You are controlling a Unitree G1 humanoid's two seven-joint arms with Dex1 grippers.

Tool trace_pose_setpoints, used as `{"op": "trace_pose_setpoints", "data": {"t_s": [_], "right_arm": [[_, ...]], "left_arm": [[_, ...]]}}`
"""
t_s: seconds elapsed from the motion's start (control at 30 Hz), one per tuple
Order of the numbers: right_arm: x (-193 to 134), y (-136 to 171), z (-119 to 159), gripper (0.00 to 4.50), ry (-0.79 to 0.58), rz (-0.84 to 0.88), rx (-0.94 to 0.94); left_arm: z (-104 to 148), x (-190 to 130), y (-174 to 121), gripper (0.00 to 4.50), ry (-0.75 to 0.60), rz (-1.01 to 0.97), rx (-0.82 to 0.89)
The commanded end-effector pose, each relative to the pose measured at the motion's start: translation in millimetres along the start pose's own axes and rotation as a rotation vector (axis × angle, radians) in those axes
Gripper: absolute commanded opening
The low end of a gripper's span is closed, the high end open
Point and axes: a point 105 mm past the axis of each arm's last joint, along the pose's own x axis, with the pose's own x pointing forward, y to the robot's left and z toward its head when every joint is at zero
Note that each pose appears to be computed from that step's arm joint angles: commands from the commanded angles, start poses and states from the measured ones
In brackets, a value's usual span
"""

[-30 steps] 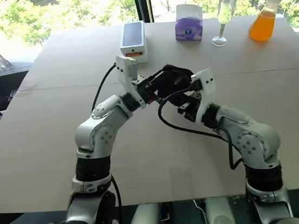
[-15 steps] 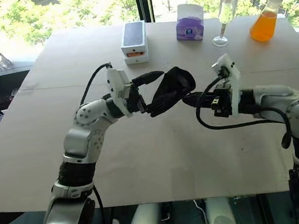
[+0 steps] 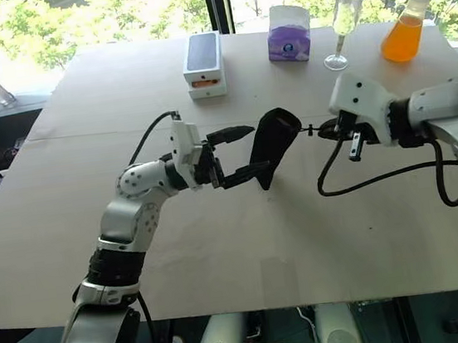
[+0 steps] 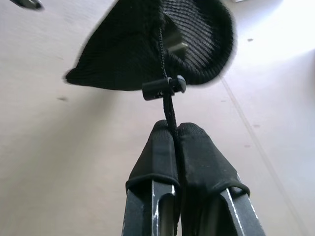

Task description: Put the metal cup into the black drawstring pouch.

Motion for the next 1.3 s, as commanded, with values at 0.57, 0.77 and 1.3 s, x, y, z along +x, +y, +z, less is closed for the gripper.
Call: {"op": "trace_pose_setpoints", "data": {"t_s": [0.57, 0.77, 1.3], "right_arm": [[0.4, -5.3, 20.7, 0.00, -0.092, 0.052, -0.086], [-4.9, -8.4, 24.9, 0.00, -0.066, 0.068, -0.152], [-4.5, -3.4, 28.6, 0.00, -0.010, 0.079, -0.310]], "left_arm": [[22.7, 3.3, 29.5, 4.43, -0.072, 0.281, 0.018], [19.6, 37.5, 11.9, 4.43, -0.031, 0.129, 0.141], [19.4, 80.9, 0.8, 3.83, -0.026, -0.109, 0.279]]}}
